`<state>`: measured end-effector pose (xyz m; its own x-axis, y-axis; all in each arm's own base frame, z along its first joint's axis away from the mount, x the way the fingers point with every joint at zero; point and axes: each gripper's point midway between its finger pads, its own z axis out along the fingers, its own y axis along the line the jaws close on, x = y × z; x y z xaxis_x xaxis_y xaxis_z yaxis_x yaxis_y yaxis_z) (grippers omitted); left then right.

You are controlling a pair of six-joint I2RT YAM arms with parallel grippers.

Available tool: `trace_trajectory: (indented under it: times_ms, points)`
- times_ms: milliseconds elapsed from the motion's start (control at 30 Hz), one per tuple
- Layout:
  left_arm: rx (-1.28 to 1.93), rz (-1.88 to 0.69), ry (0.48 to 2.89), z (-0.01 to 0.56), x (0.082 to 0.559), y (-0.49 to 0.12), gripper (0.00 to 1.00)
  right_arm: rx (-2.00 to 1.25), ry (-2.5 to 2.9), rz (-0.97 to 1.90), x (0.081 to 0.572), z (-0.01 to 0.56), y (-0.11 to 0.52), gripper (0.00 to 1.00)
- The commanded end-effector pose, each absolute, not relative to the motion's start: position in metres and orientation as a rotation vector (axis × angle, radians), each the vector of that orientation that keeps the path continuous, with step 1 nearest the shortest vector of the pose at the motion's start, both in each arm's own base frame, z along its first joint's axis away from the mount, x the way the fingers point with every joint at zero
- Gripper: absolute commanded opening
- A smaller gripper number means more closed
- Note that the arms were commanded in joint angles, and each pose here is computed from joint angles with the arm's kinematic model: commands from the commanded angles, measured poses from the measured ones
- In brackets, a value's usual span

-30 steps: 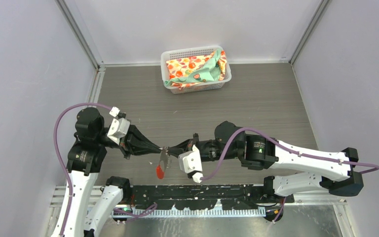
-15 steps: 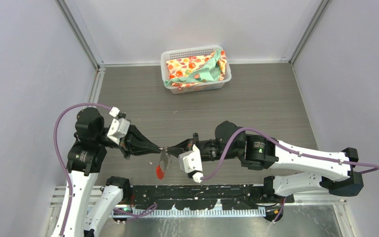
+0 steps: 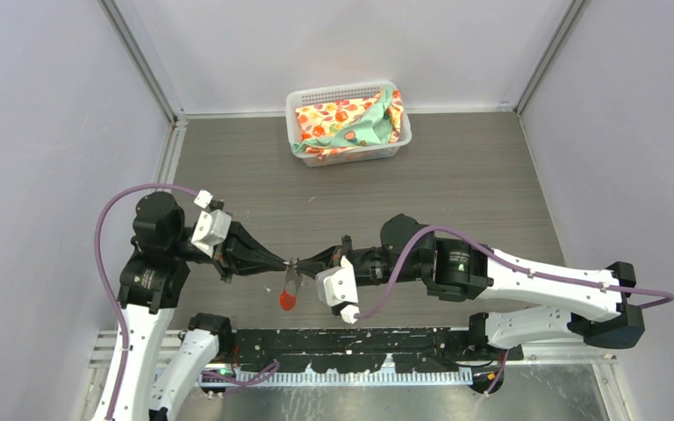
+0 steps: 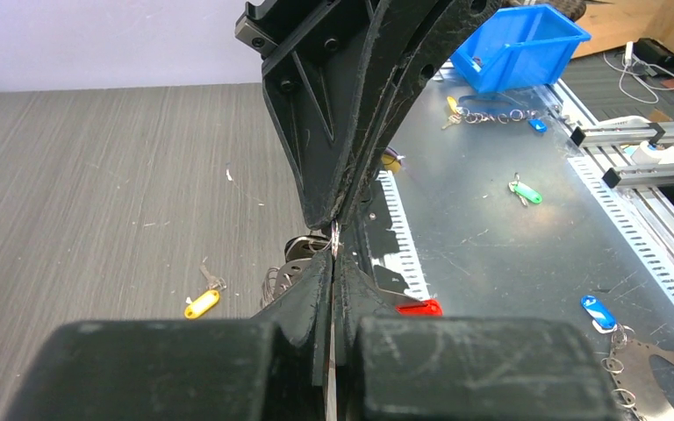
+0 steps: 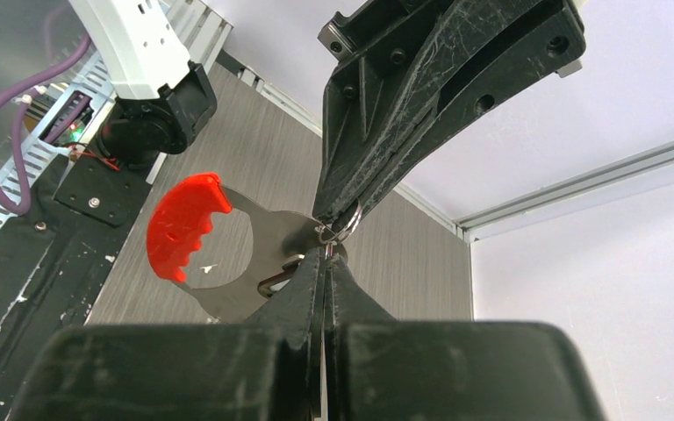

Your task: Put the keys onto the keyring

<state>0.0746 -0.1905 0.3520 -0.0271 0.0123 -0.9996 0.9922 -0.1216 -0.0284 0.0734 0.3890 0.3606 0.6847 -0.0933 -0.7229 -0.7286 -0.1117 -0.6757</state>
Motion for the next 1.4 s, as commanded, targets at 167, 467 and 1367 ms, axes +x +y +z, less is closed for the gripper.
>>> trace_trajectory:
  times_ms: [167, 467, 1367]
  points:
    - [1.287, -1.256, 1.165, 0.357, 0.079, -0.191, 0.00, -1.542, 0.611, 0.640, 0.070, 0.396, 0.394, 0.01]
    - [1.258, -1.229, 1.200, 0.352, 0.088, -0.191, 0.00, -1.522, 0.600, 0.634, 0.071, 0.404, 0.391, 0.01]
    - [1.260, -1.256, 1.218, 0.350, 0.086, -0.191, 0.00, -1.523, 0.589, 0.645, 0.068, 0.409, 0.389, 0.01]
